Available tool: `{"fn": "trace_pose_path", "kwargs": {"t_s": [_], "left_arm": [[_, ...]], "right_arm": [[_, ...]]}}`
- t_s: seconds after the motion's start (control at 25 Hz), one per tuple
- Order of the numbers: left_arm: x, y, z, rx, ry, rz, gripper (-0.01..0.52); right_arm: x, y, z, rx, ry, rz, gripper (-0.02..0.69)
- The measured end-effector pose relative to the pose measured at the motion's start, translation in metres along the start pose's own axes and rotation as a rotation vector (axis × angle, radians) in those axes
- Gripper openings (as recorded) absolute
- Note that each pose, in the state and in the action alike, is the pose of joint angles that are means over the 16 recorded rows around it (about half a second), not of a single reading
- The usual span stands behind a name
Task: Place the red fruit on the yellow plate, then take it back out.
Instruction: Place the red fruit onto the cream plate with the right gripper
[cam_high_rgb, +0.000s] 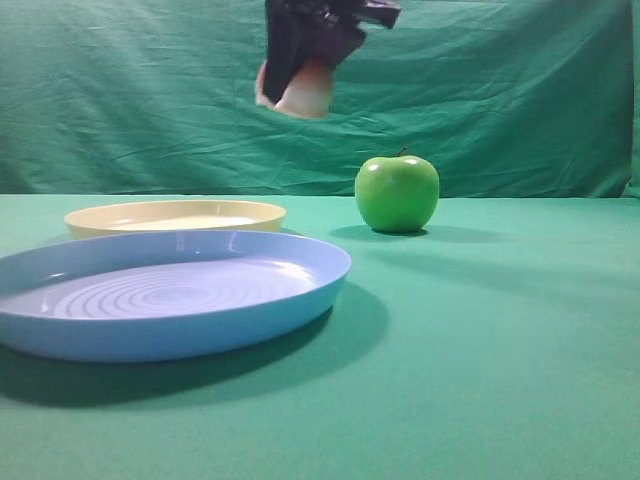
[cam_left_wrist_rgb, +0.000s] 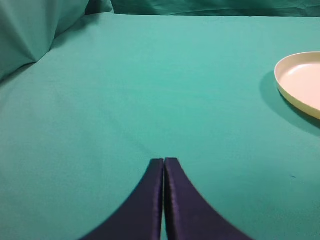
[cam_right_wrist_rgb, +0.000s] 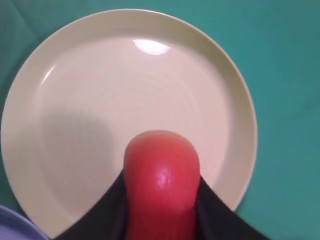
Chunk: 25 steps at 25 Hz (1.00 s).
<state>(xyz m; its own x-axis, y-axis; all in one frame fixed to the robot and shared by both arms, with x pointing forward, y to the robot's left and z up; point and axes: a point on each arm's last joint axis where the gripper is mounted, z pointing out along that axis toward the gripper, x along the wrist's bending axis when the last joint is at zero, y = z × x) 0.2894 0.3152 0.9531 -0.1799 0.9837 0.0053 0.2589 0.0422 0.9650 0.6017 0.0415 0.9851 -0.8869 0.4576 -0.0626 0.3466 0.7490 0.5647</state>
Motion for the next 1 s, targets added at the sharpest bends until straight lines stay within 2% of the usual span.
{"fn": "trace_pose_path", "kwargs": {"t_s": [0.12, 0.24, 0.52, 0.76, 0.88, 1.0], "left_arm": [[0.0, 0.0, 0.0, 0.0, 0.0, 0.0, 0.0], [0.0, 0.0, 0.0, 0.0, 0.0, 0.0, 0.0], [0.0, 0.0, 0.0, 0.0, 0.0, 0.0, 0.0], [0.0, 0.0, 0.0, 0.0, 0.0, 0.0, 0.0], [0.0, 0.0, 0.0, 0.0, 0.0, 0.0, 0.0], [0.0, 0.0, 0.0, 0.0, 0.0, 0.0, 0.0]], "right_arm": [[0.004, 0.0, 0.019, -0.018, 0.019, -0.026, 0.196], [0.006, -0.002, 0.033, -0.034, 0.034, -0.044, 0.234], [0.008, -0.004, 0.047, -0.057, 0.05, -0.065, 0.423], [0.007, 0.006, 0.03, -0.059, 0.058, -0.064, 0.565], [0.004, 0.015, 0.006, -0.057, 0.056, -0.029, 0.551], [-0.001, 0.022, -0.025, -0.047, 0.046, 0.03, 0.458]]}}
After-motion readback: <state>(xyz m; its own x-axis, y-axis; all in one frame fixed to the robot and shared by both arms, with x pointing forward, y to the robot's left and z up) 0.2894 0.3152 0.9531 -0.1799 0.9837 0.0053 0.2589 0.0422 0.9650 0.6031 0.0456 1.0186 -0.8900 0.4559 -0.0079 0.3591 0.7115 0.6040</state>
